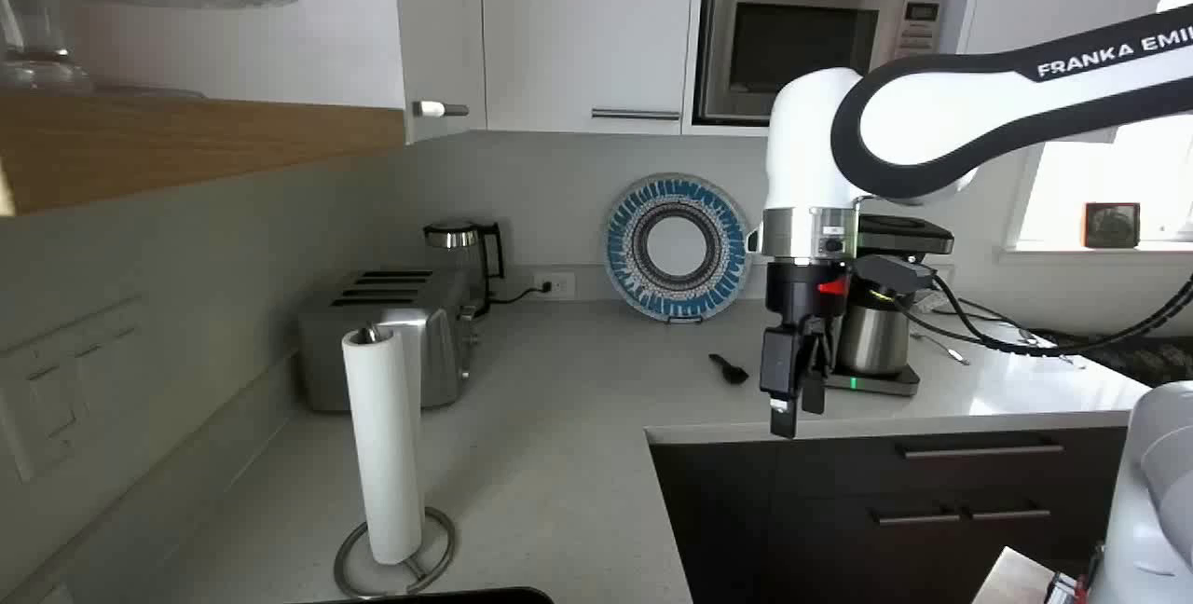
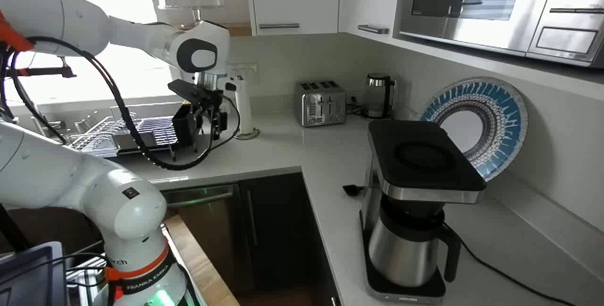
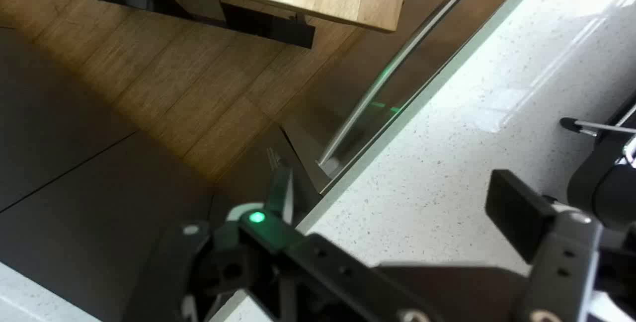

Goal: Open the right cabinet door

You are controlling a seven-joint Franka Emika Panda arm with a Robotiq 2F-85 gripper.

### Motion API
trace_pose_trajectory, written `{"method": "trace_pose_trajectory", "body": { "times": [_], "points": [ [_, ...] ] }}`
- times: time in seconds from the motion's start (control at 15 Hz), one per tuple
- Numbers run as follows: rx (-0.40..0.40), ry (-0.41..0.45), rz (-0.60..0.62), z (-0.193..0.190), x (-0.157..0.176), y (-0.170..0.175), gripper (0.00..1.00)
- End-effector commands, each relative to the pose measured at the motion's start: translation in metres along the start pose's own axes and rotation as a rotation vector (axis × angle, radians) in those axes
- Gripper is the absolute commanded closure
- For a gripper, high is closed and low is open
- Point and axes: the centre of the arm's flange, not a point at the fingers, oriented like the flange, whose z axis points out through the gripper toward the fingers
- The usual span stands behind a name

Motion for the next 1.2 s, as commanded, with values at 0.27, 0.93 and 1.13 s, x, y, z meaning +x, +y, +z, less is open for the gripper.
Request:
{"method": "trace_pose_trajectory", "body": {
  "times": [0.27,0.93,1.13],
  "points": [
    [-0.065,-0.001,0.007,-0.004,0.003,0.003,0.0],
    [-0.675,0.04,-0.088,-0.138,0.064,0.017,0.0],
    [-0.851,0.054,-0.122,-0.151,0.093,0.022,0.0]
  ]
}}
